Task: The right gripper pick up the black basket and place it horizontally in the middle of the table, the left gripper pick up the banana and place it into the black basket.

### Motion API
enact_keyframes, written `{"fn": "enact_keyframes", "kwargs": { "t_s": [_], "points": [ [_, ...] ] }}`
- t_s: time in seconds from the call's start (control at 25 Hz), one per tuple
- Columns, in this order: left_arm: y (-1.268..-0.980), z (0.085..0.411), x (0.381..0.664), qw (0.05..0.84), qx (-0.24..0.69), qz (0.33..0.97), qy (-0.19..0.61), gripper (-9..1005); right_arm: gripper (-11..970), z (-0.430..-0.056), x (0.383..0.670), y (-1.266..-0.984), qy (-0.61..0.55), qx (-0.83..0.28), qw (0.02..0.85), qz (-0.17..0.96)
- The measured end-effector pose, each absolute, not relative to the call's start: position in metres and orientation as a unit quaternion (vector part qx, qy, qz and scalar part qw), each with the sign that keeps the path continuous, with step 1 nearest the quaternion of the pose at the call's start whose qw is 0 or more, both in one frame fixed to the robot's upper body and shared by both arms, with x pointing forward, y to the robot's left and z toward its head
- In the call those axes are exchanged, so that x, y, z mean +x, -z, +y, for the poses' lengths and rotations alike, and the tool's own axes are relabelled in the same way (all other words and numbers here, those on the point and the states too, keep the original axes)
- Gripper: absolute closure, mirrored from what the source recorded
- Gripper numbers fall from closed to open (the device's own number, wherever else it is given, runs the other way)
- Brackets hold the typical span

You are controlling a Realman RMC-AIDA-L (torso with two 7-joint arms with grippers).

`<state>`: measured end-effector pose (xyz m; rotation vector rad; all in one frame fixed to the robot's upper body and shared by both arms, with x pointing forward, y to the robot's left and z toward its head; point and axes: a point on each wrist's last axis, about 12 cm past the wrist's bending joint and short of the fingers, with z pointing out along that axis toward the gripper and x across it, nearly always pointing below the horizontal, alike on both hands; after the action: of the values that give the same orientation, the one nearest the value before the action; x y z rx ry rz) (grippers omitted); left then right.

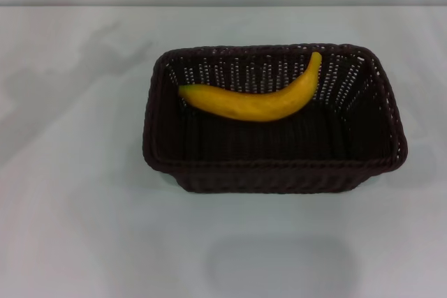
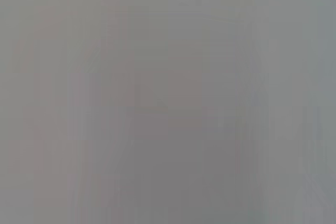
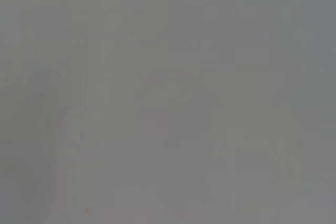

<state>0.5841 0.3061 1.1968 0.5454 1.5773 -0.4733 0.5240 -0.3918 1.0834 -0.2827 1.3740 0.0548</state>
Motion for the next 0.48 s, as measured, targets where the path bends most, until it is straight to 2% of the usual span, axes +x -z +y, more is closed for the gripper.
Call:
{"fn": "enact_keyframes", "kwargs": {
  "t_s": [0.2,0.48],
  "points": [
    [-1.153,0.342,0.549,0.729,0.172,0.64,0.169,130,494,-0.394,0.518,-1.081,-0.028,-0.115,0.769,0.628],
    [-1.088,0.357,0.511,0.78,0.076,0.607,0.132,130,494,-0.399,0.512,-1.071,-0.029,-0.059,0.772,0.632]
  ]
}}
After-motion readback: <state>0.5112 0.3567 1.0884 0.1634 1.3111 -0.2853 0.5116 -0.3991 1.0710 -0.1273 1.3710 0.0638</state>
